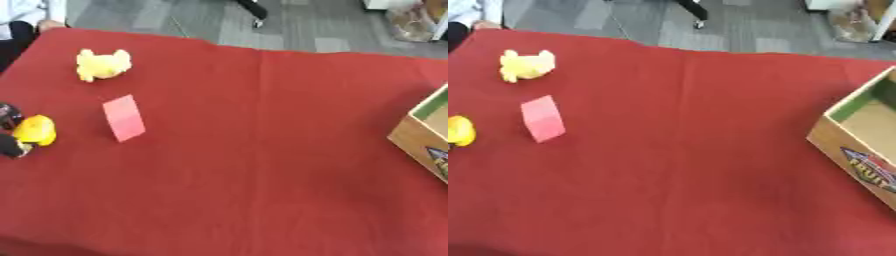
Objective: Pick up the objects with one hand, pass them to the other hand, and then place them into the box on the other side of the table.
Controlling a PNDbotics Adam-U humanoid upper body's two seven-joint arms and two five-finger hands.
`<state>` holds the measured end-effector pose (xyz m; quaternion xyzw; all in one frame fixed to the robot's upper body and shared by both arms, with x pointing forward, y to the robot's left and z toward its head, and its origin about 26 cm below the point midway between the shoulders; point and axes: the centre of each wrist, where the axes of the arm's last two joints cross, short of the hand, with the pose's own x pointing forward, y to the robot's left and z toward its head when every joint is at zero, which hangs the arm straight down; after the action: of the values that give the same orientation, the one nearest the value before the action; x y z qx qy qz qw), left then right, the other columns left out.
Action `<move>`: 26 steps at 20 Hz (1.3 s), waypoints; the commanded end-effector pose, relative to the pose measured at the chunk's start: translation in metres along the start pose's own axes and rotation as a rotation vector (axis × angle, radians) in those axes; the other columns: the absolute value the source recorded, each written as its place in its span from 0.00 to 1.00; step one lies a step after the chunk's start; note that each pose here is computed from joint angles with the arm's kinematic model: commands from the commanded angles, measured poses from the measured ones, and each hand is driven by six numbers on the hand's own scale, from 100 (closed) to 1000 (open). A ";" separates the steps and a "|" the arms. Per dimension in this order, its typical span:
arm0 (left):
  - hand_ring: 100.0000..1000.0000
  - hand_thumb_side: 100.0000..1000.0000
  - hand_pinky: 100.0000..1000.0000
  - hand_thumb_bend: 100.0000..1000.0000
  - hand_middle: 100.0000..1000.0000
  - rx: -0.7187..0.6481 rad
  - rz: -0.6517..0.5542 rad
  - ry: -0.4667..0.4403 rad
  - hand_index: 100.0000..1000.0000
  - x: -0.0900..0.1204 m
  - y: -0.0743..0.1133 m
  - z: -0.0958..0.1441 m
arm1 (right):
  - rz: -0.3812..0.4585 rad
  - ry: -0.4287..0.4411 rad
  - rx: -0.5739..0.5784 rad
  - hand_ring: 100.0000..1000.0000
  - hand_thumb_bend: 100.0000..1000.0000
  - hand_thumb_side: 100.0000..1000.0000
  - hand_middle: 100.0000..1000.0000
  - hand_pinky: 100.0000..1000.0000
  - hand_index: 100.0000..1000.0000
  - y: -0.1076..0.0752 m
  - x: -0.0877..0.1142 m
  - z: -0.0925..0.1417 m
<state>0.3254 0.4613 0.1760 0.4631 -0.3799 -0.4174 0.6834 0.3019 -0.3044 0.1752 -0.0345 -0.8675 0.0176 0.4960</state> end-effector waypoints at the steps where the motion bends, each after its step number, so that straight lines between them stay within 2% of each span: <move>1: 0.70 0.00 0.71 0.08 0.63 0.091 -0.015 -0.022 0.44 0.002 0.027 0.012 | 0.023 -0.023 0.006 0.73 0.00 0.56 0.87 0.85 0.92 -0.005 0.007 -0.003; 8: 0.68 0.00 0.71 0.06 0.61 0.184 0.005 -0.127 0.44 0.022 0.038 0.031 | 0.026 -0.032 0.012 0.73 0.00 0.56 0.87 0.85 0.92 -0.005 0.010 -0.004; 19: 0.65 0.00 0.71 0.00 0.59 0.250 0.046 -0.394 0.45 0.079 0.042 0.064 | 0.020 -0.049 0.025 0.73 0.00 0.55 0.88 0.85 0.92 -0.004 0.014 -0.006; 26: 0.63 0.00 0.72 0.00 0.57 0.294 0.118 -0.579 0.45 0.115 0.047 0.083 | 0.012 -0.071 0.045 0.73 0.00 0.53 0.88 0.85 0.92 -0.001 0.020 -0.010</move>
<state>0.3058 0.3451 0.2486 0.3953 -0.6259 -0.4313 0.5157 0.3030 -0.3025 0.1841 -0.0260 -0.8746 0.0256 0.4835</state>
